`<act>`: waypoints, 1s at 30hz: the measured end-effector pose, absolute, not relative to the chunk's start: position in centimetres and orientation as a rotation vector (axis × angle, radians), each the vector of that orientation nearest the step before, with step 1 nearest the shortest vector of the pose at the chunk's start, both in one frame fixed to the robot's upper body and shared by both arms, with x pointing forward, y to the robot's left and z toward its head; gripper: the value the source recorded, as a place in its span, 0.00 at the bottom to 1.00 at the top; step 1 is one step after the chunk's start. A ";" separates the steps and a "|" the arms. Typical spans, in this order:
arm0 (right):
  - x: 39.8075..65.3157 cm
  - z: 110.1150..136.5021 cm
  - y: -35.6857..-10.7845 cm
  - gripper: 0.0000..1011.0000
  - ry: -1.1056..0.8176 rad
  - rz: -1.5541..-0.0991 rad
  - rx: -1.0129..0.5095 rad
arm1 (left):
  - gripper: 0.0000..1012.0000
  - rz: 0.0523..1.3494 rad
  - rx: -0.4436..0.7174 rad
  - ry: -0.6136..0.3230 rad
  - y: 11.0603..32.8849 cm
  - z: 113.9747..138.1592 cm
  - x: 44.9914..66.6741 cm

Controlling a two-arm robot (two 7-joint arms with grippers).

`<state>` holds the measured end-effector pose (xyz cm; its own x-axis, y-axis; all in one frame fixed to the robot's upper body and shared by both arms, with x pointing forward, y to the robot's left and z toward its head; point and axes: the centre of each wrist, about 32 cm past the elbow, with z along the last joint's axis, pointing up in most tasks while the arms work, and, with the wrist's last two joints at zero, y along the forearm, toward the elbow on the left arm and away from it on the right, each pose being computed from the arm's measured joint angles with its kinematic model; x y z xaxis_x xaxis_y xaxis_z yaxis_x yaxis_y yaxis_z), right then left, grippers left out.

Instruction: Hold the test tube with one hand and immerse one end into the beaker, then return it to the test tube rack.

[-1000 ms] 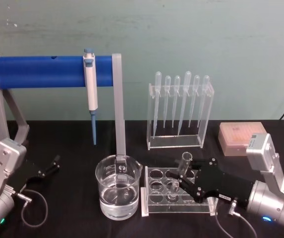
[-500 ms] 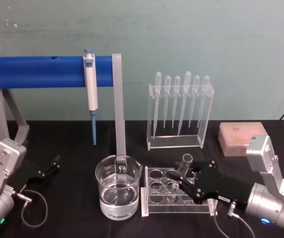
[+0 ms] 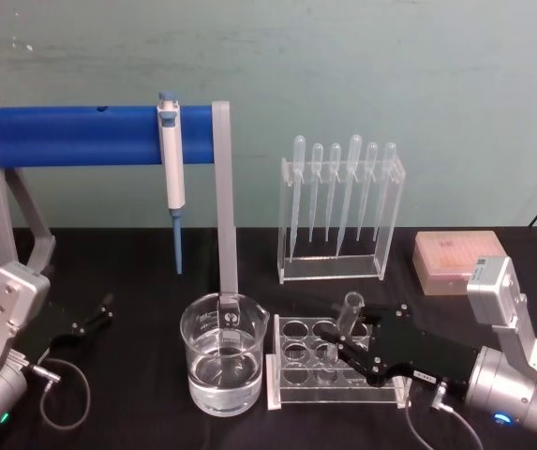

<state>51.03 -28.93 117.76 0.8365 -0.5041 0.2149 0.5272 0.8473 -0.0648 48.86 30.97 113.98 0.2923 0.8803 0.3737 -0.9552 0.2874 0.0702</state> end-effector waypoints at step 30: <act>50.0 120.6 -28.8 0.99 -0.367 -0.579 -0.032 | 0.99 1.248 0.304 -0.285 31.0 114.0 48.9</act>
